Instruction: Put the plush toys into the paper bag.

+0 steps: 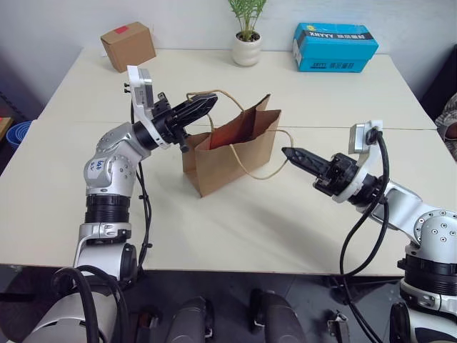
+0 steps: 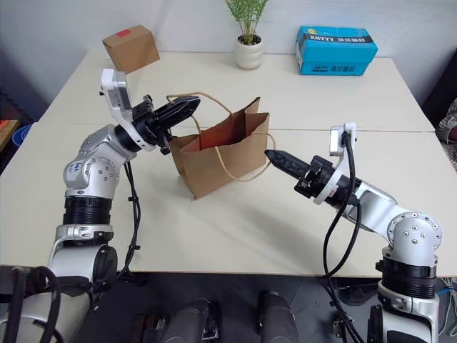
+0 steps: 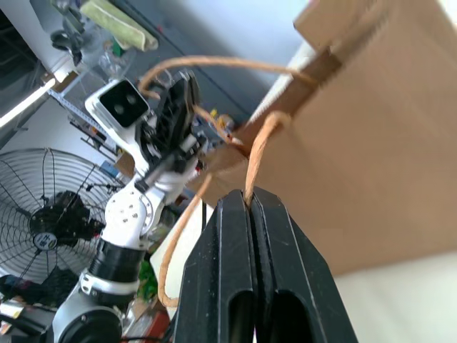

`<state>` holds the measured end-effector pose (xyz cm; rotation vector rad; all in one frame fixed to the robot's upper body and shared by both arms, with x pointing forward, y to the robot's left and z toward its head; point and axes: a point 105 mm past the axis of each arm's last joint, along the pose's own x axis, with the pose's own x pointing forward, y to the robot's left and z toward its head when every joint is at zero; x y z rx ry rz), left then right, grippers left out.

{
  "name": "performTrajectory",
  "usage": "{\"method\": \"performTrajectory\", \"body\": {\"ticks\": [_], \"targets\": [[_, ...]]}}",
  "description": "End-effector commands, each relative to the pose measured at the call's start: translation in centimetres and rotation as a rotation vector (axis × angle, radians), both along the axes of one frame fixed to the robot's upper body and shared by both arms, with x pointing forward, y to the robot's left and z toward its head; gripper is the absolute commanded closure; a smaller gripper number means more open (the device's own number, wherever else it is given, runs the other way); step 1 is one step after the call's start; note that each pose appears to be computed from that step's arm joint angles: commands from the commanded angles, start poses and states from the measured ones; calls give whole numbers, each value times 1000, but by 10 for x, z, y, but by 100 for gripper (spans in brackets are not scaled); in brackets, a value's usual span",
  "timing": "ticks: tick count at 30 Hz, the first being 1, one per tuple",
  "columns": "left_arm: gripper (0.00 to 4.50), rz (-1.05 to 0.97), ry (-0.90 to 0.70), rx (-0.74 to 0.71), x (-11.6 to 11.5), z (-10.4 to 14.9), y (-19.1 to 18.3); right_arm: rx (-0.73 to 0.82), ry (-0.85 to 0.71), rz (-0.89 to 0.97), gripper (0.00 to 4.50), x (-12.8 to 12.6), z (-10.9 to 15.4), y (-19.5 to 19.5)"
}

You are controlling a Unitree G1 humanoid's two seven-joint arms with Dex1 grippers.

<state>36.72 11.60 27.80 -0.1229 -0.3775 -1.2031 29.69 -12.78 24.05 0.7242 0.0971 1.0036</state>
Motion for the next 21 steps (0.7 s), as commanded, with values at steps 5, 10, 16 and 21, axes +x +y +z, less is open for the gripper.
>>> {"method": "performTrajectory", "body": {"ticks": [5,10,16,21], "targets": [[236,34,-52,77,-5,9,12,6,-144,96,286,-19,26,8],[78,64,-25,239,-8,-2,46,-88,-325,36,114,-26,38,-8],[0,168,47,285,-6,-17,79,-291,-532,-164,8,-20,30,-42],[0,117,84,272,-35,-40,70,-626,-726,-62,8,-44,-14,-49]]}}
